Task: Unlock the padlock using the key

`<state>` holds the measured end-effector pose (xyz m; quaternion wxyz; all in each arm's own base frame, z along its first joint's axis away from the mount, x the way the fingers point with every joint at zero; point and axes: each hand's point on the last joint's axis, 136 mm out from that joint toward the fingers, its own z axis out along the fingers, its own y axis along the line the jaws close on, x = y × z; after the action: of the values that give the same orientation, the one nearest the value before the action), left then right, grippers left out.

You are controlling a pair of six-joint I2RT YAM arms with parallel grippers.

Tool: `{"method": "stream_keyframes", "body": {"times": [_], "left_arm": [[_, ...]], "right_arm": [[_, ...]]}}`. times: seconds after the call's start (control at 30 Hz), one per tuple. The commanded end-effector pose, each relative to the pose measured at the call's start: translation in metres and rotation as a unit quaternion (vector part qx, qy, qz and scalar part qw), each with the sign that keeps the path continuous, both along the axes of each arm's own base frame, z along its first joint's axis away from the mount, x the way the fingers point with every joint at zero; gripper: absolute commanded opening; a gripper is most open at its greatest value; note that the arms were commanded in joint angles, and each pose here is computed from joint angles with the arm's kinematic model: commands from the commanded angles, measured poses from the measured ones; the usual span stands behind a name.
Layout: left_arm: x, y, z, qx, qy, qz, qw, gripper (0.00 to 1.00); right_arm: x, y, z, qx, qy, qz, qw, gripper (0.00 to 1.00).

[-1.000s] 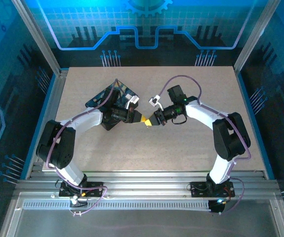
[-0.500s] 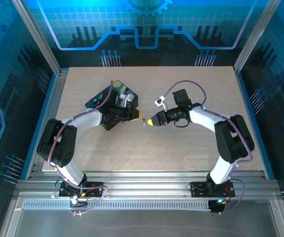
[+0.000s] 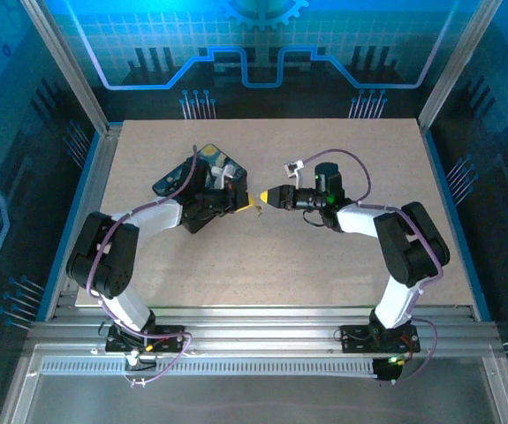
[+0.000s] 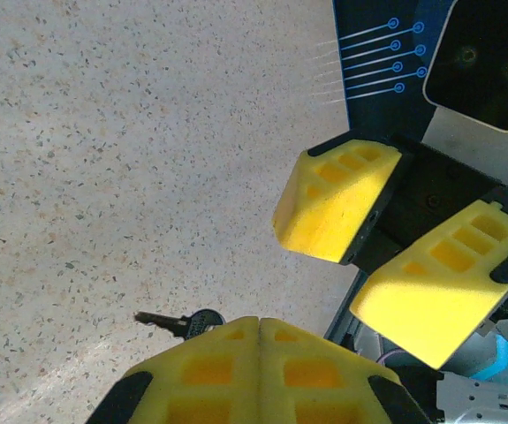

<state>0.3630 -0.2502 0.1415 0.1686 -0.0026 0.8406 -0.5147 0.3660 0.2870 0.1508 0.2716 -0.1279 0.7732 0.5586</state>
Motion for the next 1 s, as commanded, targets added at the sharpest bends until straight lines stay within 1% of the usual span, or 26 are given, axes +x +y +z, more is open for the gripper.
{"method": "stream_keyframes", "body": {"times": [0.0, 0.23, 0.27, 0.4, 0.5, 0.67, 0.8, 0.97], "left_arm": [[0.001, 0.002, 0.004, -0.024, 0.001, 0.003, 1.0, 0.0], [0.005, 0.009, 0.012, -0.036, -0.004, 0.018, 0.999, 0.0], [0.006, 0.01, 0.013, -0.037, -0.005, 0.02, 0.999, 0.0], [0.008, 0.013, 0.016, -0.043, -0.008, 0.026, 0.999, 0.0], [0.008, 0.015, 0.017, -0.048, -0.01, 0.03, 0.998, 0.0], [0.008, 0.018, 0.024, -0.071, -0.013, 0.033, 0.997, 0.0], [0.005, 0.019, 0.027, -0.073, -0.015, 0.029, 0.997, 0.0], [0.004, 0.019, 0.029, -0.075, -0.017, 0.028, 0.997, 0.0]], "right_arm": [[-0.002, 0.008, 0.004, 0.022, 0.004, 0.011, 1.0, 0.36], [-0.016, 0.017, -0.004, 0.016, 0.02, 0.038, 0.999, 0.36], [-0.013, 0.021, 0.004, 0.019, 0.011, 0.044, 0.999, 0.36], [-0.016, 0.028, 0.002, 0.019, 0.018, 0.055, 0.998, 0.35], [-0.016, 0.03, 0.001, 0.022, 0.022, 0.057, 0.998, 0.34], [-0.013, 0.03, -0.002, 0.016, 0.029, 0.048, 0.998, 0.34], [-0.009, 0.025, -0.002, 0.016, 0.027, 0.03, 0.999, 0.35], [-0.011, 0.027, -0.001, 0.016, 0.029, 0.035, 0.999, 0.35]]}}
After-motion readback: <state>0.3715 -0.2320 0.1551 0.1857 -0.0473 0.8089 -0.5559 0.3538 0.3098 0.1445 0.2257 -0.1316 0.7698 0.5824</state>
